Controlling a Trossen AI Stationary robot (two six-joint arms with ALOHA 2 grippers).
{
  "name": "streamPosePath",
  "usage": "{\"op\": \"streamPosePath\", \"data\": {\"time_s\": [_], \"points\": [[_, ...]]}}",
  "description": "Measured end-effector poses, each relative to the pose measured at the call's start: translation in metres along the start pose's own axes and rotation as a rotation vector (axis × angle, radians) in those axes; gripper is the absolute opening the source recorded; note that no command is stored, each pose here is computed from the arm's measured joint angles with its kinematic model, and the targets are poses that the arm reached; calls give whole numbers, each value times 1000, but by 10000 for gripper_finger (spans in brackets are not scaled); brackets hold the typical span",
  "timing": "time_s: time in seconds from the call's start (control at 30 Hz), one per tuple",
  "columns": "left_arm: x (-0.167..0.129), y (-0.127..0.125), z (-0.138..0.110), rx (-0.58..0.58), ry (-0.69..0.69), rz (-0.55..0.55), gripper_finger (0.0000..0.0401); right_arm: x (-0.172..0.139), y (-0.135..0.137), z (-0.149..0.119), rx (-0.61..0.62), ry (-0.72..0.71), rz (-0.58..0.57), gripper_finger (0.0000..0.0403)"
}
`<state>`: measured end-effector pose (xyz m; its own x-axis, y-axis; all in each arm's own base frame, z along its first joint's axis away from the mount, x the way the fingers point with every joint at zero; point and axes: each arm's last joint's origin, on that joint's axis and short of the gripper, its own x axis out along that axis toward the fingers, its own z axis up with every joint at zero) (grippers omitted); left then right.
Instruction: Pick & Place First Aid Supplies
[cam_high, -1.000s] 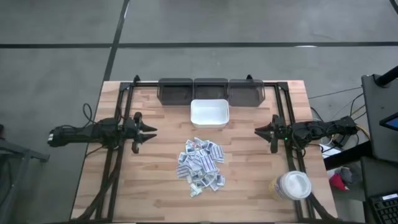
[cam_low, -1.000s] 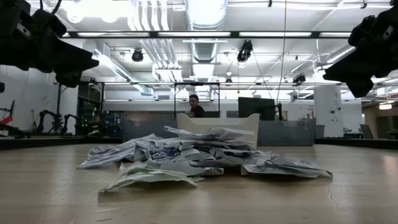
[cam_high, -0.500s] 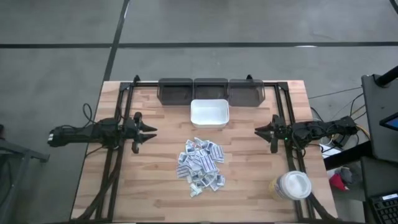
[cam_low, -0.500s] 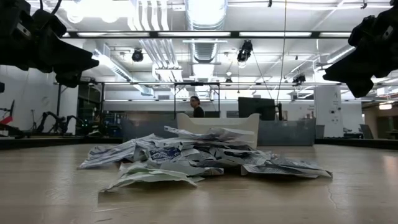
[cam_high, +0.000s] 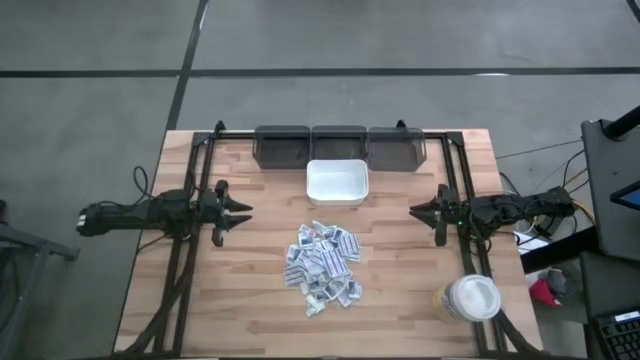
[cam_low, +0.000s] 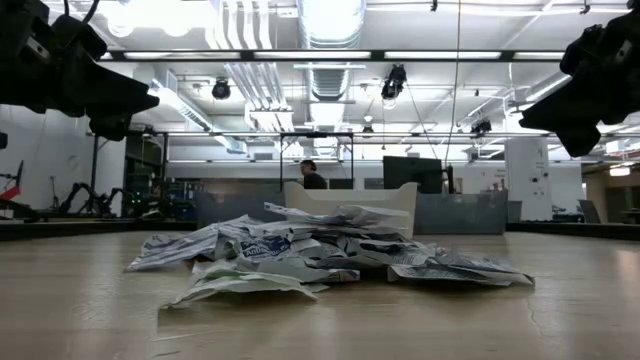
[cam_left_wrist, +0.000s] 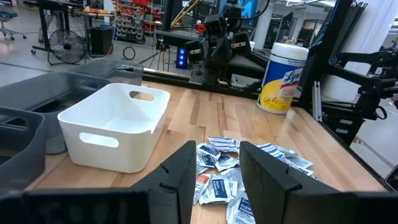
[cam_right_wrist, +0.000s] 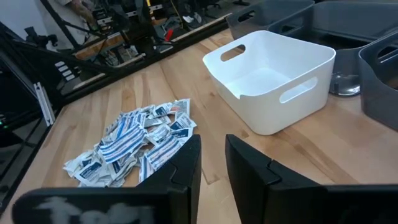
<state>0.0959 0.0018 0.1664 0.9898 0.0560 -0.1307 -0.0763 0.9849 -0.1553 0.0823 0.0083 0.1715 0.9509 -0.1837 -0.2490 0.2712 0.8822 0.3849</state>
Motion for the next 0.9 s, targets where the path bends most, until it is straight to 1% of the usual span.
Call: {"op": "streamPosePath", "data": {"time_s": [0.13,0.17,0.3,0.43,0.67,0.9], "points": [[0,0,0,0,0,0,124,0,0,0,1,0,0,80],[0,0,0,16,0,1,124,0,0,0,1,0,0,81],[0,1,0,178,-5,44,124,0,0,0,1,-1,0,81],[0,1,0,253,-4,50,124,0,1,1,25,-14,8,72],[0,1,2,241,-25,54,124,0,3,5,145,-42,28,63],[0,1,3,234,-29,53,124,0,4,6,181,-40,57,64]]}}
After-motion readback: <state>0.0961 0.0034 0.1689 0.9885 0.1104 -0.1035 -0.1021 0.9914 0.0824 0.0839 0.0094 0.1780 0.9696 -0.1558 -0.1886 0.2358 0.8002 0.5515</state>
